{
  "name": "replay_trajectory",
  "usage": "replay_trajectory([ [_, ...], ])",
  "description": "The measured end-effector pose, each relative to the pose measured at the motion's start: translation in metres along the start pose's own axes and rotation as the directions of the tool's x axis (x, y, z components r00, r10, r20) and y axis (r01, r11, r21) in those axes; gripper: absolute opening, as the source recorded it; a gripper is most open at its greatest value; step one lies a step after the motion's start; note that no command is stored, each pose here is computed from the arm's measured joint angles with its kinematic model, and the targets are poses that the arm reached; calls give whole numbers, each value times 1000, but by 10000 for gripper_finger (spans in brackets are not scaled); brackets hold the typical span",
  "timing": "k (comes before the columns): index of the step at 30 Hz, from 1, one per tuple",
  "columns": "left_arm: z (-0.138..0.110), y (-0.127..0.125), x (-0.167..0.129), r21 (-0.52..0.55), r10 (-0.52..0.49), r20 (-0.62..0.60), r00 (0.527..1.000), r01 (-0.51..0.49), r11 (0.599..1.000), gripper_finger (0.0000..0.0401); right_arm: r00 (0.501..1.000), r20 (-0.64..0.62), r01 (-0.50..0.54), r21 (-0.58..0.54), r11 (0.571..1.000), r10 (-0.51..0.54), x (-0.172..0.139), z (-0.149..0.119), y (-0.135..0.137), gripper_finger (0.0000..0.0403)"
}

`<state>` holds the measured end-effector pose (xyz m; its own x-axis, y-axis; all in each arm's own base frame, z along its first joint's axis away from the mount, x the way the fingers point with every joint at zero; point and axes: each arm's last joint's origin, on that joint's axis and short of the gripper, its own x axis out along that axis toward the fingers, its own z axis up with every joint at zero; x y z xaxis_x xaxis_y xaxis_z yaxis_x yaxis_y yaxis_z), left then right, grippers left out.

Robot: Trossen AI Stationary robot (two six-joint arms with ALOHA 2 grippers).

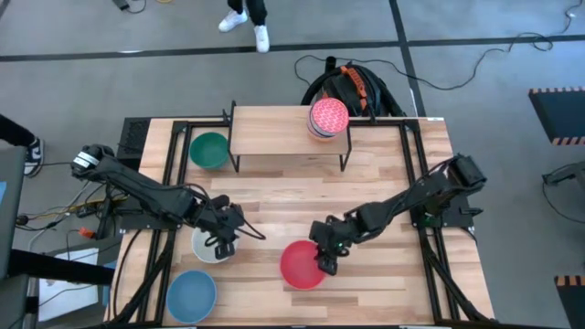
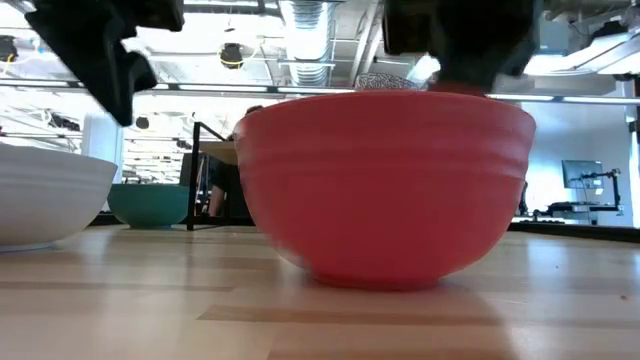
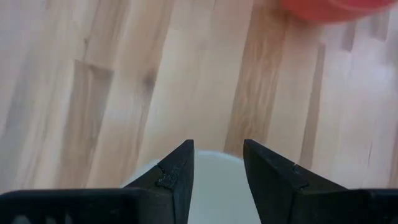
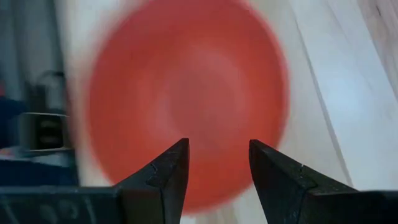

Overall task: Place and stack bowls onto a shelf
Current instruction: Put the orange bowl on the shelf

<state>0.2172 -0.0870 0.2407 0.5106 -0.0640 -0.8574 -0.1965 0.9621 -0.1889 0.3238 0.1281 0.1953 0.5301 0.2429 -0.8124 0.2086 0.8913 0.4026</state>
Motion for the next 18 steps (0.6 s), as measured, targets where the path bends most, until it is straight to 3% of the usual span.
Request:
replay_trajectory([
  [10,1,-1,-4,50,-9,-22,1000,10,999,123,995,21,91,155,984,-96,15,-8,-1,185],
  [16,-4,3,-4,74,30,-79,996,-25,997,123,982,125,113,197,974,-140,-4,2,5,167],
  [18,-4,3,-5,100,35,-82,996,-26,995,123,971,138,164,202,966,-193,-11,6,4,164],
])
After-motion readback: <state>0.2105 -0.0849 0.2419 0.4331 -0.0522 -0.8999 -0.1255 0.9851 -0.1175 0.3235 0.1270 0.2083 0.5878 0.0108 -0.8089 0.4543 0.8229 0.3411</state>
